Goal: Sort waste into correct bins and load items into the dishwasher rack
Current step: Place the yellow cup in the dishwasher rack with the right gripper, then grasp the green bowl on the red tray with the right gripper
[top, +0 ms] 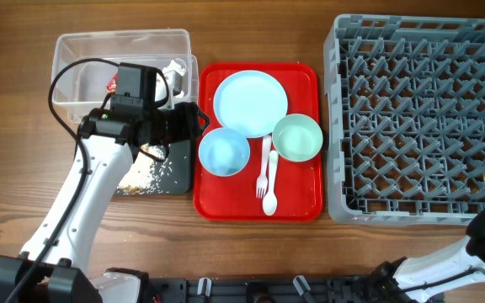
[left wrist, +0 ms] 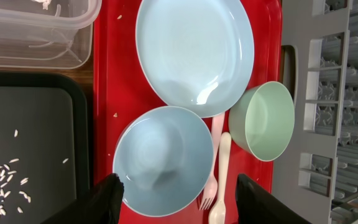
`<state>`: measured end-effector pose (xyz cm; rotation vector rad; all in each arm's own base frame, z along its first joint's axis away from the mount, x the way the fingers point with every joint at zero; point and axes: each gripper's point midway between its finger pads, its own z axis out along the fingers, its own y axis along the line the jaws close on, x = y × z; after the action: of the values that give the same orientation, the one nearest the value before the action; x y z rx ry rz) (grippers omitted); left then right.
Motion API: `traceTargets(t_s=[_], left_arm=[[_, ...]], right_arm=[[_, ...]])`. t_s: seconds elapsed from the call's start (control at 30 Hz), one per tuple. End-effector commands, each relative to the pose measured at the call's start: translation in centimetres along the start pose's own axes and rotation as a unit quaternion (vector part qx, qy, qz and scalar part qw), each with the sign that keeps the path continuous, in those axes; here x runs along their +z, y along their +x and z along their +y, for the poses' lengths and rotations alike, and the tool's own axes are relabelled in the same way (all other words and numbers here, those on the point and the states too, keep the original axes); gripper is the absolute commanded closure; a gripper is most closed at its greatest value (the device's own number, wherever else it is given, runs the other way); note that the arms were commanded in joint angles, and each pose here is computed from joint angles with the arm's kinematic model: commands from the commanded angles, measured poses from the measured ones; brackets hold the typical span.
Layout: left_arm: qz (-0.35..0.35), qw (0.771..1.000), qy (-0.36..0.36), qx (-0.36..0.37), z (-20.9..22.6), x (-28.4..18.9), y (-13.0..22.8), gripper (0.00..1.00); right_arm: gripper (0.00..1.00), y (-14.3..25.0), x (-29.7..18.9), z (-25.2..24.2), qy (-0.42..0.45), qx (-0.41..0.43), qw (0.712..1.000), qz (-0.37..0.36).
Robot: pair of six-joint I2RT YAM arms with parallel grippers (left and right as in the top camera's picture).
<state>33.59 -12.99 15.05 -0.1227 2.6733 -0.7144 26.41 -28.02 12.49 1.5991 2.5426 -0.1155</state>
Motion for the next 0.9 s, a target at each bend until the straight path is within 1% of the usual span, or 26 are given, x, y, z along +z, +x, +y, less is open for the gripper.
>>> traceTargets(t_s=[0.0,0.07,0.13,0.2,0.23,0.3,0.37,0.43,0.6,0.73,0.8,0.87], left_arm=[[-0.013,1.0,-0.002,0.012,-0.1,-0.7,-0.4,0.39],[-0.013,1.0,-0.002,0.012,-0.1,-0.7,-0.4,0.37],[-0.013,1.0,-0.002,0.012,-0.1,-0.7,-0.4,0.36],[-0.012,1.0,-0.002,0.012,0.0,-0.6,-0.4,0.36],[-0.011,1.0,-0.002,0.011,0.0,-0.6,-0.3,0.36],[-0.01,1.0,-0.003,0.011,0.0,-0.6,-0.3,0.34],[-0.009,1.0,-0.007,0.01,0.2,-0.6,-0.2,0.33],[-0.01,1.0,-0.023,0.008,0.8,-0.6,-0.2,0.33],[-0.004,0.999,-0.033,0.004,1.2,-0.6,0.1,0.33],[-0.004,0.999,-0.033,0.004,1.2,-0.6,0.1,0.33],[-0.004,0.999,-0.033,0.004,1.2,-0.6,0.1,0.33],[-0.004,0.999,-0.033,0.004,1.2,-0.6,0.1,0.33]], right_arm=[[0.01,-0.9,-4.3,2.6,-0.077,-0.022,0.996,-0.043],[0.03,0.2,-8.2,6.6,-0.173,-0.09,0.978,-0.071],[0.05,2.0,-11.1,9.9,-0.237,-0.156,0.955,-0.088],[0.05,4.6,-13.6,13.0,-0.279,-0.233,0.926,-0.1],[0.06,6.2,-14.4,14.4,-0.292,-0.271,0.911,-0.101],[0.06,11.1,-15.7,18.2,-0.31,-0.382,0.866,-0.094],[0.07,15.1,-16.0,20.9,-0.316,-0.464,0.824,-0.085],[0.07,18.7,-15.7,23.0,-0.305,-0.53,0.788,-0.078],[0.07,25.0,-12.7,26.5,-0.244,-0.624,0.74,-0.057],[0.07,28.9,-8.9,28.1,-0.204,-0.668,0.716,-0.016],[0.07,29.9,-6.6,28.4,-0.176,-0.678,0.714,0.003],[0.07,30.1,-4.2,28.5,-0.143,-0.676,0.723,0.018]])
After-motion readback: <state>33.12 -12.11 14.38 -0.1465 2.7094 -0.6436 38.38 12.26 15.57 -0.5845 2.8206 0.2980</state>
